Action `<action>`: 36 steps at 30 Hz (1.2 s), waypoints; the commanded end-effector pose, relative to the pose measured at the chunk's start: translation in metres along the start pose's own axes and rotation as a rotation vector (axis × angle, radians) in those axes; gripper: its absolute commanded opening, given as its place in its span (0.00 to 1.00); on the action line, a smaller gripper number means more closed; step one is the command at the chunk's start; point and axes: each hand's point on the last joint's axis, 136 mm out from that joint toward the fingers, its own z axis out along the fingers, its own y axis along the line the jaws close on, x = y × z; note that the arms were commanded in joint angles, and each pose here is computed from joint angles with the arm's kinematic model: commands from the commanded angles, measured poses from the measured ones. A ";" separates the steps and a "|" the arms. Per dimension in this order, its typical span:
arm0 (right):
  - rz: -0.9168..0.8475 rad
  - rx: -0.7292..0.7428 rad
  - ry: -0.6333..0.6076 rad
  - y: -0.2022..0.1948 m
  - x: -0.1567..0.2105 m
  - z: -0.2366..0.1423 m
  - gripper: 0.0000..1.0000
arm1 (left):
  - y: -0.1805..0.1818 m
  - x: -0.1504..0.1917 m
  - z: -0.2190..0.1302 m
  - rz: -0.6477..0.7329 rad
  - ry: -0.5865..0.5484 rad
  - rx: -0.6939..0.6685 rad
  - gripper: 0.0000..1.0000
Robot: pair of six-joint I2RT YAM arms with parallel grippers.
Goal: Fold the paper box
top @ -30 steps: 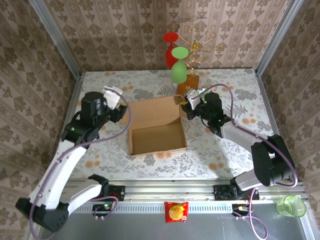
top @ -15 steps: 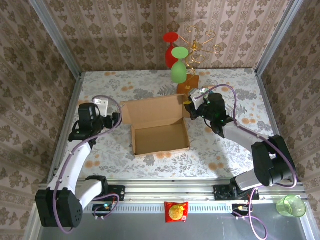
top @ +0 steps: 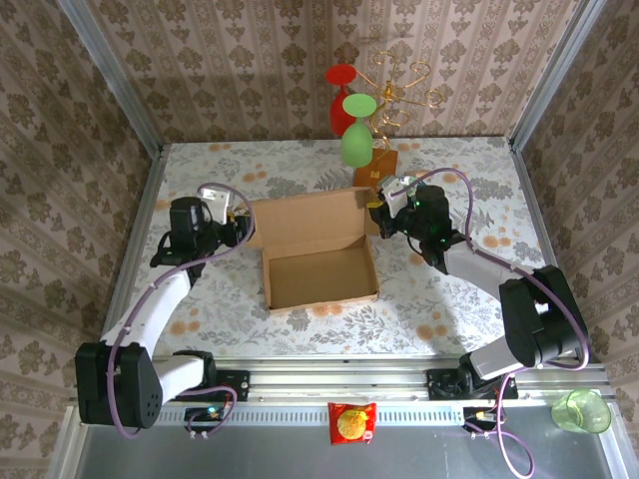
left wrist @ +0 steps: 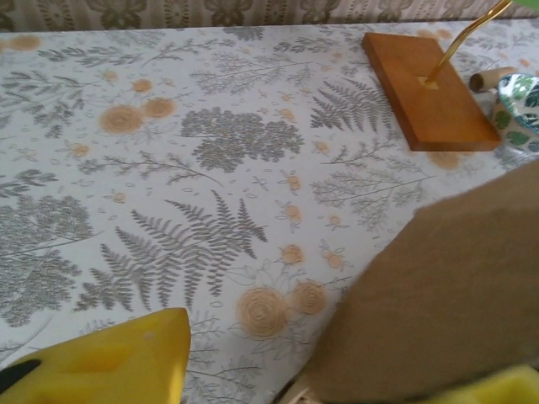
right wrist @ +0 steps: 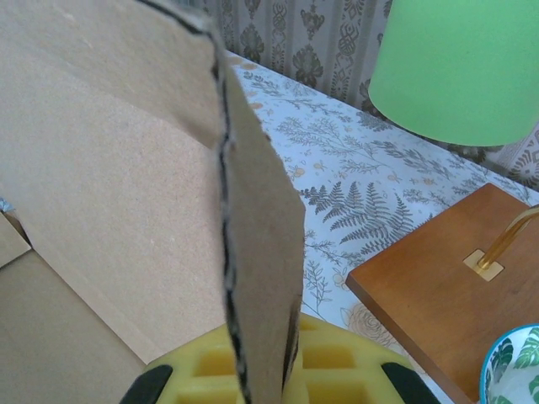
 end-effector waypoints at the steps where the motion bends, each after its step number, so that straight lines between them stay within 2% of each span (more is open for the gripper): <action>1: 0.029 -0.002 -0.028 -0.001 -0.007 0.000 0.00 | -0.013 -0.015 -0.002 -0.006 -0.054 0.036 0.50; 7: 0.070 0.034 -0.047 0.000 -0.012 -0.001 0.00 | -0.025 -0.010 0.007 -0.021 -0.032 0.057 0.30; 10: 0.093 0.056 -0.054 0.000 -0.013 -0.002 0.00 | -0.028 -0.010 0.009 -0.021 -0.028 0.037 0.23; 18: 0.161 0.117 -0.078 0.009 -0.014 -0.002 0.00 | -0.039 -0.009 0.012 -0.022 -0.043 -0.027 0.14; 22: 0.199 0.161 -0.110 0.014 -0.017 -0.005 0.00 | -0.038 -0.009 0.014 -0.037 -0.058 -0.059 0.00; 33: 0.305 0.195 -0.277 0.035 -0.029 -0.006 0.00 | -0.049 -0.041 0.003 -0.086 -0.294 -0.074 0.00; 36: 0.308 0.214 -0.290 0.040 -0.029 -0.003 0.00 | -0.051 -0.043 0.003 -0.097 -0.316 -0.053 0.00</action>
